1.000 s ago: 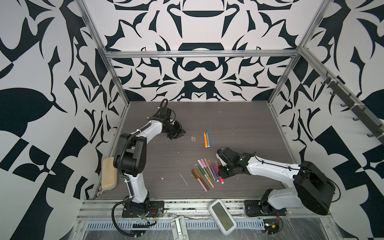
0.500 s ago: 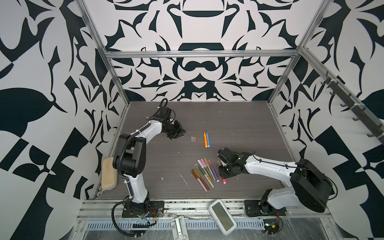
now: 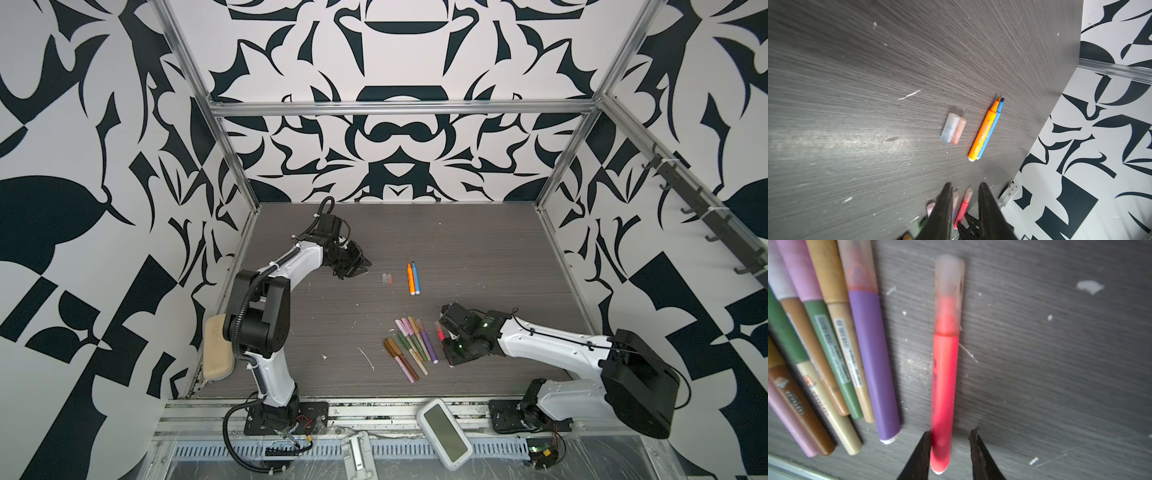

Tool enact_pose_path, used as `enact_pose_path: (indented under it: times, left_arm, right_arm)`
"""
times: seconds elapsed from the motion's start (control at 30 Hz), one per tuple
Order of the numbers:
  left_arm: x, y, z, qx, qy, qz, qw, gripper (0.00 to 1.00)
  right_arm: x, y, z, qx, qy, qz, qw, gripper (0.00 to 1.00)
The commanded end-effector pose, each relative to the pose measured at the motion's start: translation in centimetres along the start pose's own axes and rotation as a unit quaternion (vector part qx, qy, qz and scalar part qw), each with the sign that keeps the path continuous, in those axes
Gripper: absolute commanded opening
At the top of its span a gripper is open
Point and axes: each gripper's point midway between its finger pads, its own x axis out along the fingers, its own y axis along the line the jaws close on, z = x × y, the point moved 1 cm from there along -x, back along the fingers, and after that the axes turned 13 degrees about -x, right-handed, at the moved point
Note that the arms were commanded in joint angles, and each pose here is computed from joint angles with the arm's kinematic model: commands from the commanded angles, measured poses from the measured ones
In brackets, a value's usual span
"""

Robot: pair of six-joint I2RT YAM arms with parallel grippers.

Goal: Open the pen caps
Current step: 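Move the right gripper to the marker row and grasp the pink highlighter, then lift the pink highlighter toward the left gripper while the left gripper approaches its cap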

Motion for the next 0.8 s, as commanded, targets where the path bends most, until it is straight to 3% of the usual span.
enact_pose_path:
  times: [0.0,0.47,0.77]
  left_arm:
    - [-0.7,0.2,-0.4,-0.002,0.001,0.000,1.000,0.25]
    - [-1.1,0.5,-0.8,-0.002,-0.003,0.005,1.000,0.25]
    - [-1.2,0.2,-2.3,0.001,-0.007,0.009,1.000,0.25]
  right_arm:
    - [-0.3,-0.4,-0.3,0.008,0.003,-0.024,1.000,0.35]
    - [1.8,-0.2,-0.5,-0.001,0.047,-0.044,0.998,0.25]
    - [0.7,-0.6,1.2,-0.005,0.028,-0.039,0.999,0.04]
